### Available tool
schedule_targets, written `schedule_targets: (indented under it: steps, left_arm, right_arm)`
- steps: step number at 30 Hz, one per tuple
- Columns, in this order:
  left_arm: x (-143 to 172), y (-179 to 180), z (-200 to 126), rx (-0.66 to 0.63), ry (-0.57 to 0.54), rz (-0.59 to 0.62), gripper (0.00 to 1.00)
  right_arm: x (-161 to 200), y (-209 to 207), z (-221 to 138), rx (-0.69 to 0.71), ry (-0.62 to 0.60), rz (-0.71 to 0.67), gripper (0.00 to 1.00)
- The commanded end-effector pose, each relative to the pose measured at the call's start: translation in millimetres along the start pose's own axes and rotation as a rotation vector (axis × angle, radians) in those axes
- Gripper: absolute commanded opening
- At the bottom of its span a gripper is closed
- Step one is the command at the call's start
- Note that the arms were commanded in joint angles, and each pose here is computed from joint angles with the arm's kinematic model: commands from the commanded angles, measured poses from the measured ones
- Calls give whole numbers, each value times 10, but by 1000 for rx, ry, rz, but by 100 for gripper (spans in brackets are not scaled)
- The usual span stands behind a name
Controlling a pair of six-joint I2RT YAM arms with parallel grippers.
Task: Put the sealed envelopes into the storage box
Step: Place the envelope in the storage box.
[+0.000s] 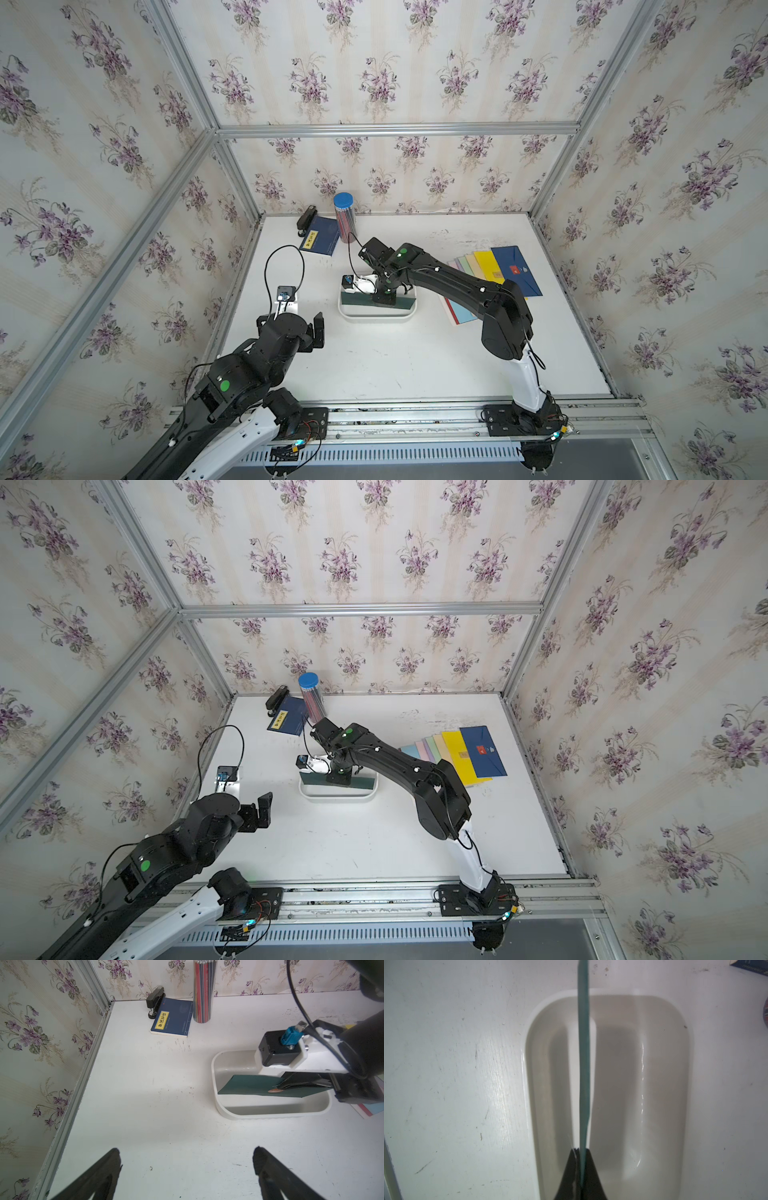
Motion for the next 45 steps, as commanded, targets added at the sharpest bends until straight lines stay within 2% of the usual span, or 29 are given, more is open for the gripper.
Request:
schedule_targets:
  steps: [1,5,9,12,20,26,30,35,38,41,45]
  left_arm:
    - [-34,-24,10,9,-17,-7,100]
    - [-40,-24,6,9,-17,-6,100]
    - [-39,-7,-9,7,-24,-13,100]
    - [-33,-15,-2,11,-21,-11,100]
    - [-35,-24,9,9,-14,-9,100]
    - [-31,-33,18,11,-9,-3,100]
    - [-29,-40,24,12,-4,0,100]
    - [-32,-35,19,11,-6,-3,100]
    - [-30,-36,18,13,-6,-2,100]
    - [-28,-42,27,13,-2,2,100]
    - [-30,-50,29,18,0,1,100]
  right_arm:
    - [11,7,61,3,35,-29,0]
    - [-13,-19,104,30,42,-43,1]
    - [-70,-78,79,71,16,-47,21]
    - [-78,-113,87,98,23,-53,29]
    - [-101,-302,141,233,57,-29,41]
    - [-143,-432,98,299,29,-35,53]
    - [-164,-566,136,372,33,-24,56]
    - [-266,-715,48,480,-19,36,60]
    - [-353,-806,-169,490,-115,124,60]
    - [-379,-916,-501,497,-247,272,60]
    - [-174,-1080,-910,474,-431,585,58]
Point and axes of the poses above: each gripper's point midway between its finger pads, its own z axis out along the fingers, its own y axis along the line the jaws close on, x = y × z, the point moved 8 cm from there along -z, back along the fingers, and after that the axes turned 1 degree about -z, right-handed, at the moved point
